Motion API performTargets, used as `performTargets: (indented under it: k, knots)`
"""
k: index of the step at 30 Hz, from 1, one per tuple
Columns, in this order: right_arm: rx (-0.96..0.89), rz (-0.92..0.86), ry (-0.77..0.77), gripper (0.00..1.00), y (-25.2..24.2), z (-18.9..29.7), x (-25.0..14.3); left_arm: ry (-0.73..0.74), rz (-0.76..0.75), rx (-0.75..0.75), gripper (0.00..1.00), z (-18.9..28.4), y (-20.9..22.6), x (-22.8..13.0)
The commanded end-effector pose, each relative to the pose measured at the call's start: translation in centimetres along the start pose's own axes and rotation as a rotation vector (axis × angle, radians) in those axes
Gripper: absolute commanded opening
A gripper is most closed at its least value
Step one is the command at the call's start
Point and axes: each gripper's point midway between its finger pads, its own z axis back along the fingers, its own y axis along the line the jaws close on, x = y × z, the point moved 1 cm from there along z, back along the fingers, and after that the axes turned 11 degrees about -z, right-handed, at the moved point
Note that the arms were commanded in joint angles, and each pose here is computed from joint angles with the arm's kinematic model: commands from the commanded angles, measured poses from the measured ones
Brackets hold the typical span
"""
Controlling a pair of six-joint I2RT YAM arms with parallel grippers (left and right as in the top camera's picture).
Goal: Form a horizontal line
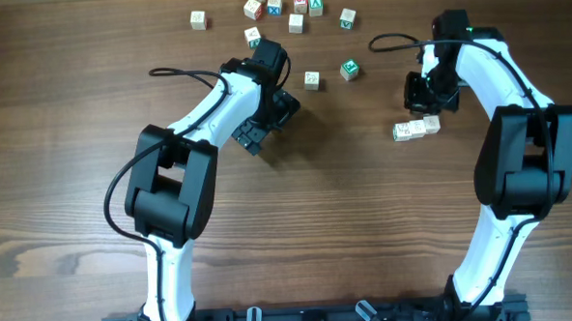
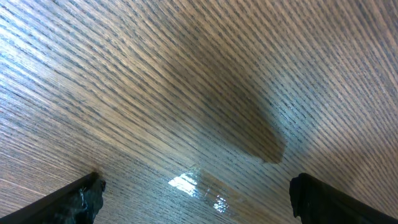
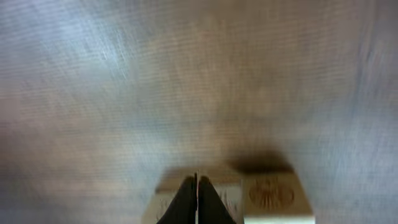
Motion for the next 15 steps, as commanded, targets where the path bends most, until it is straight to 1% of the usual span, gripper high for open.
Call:
performTargets:
  k: [1, 2, 5, 15]
  knots:
    - [-0.033, 0.011, -0.076, 0.05, -0.4, -0.7, 1.8, 0.001, 0.003, 0.016, 1.0, -0.4, 0.6, -0.2]
    - [-0.073, -0.002, -0.116, 0.04, -0.9, -0.6, 2.6, 0.0, 0.003, 0.017, 1.0, -0.4, 0.6, -0.2]
    - [-0.141, -0.017, -0.157, 0.05, -2.0, -0.4, 3.3, 0.0, 0.003, 0.017, 1.0, -0.4, 0.6, -0.2]
    - [-0.169, -0.019, -0.081, 0.04, -2.7, -0.5, 1.5, -0.005, 0.0, 0.012, 1.0, -0.4, 0.4, -0.1]
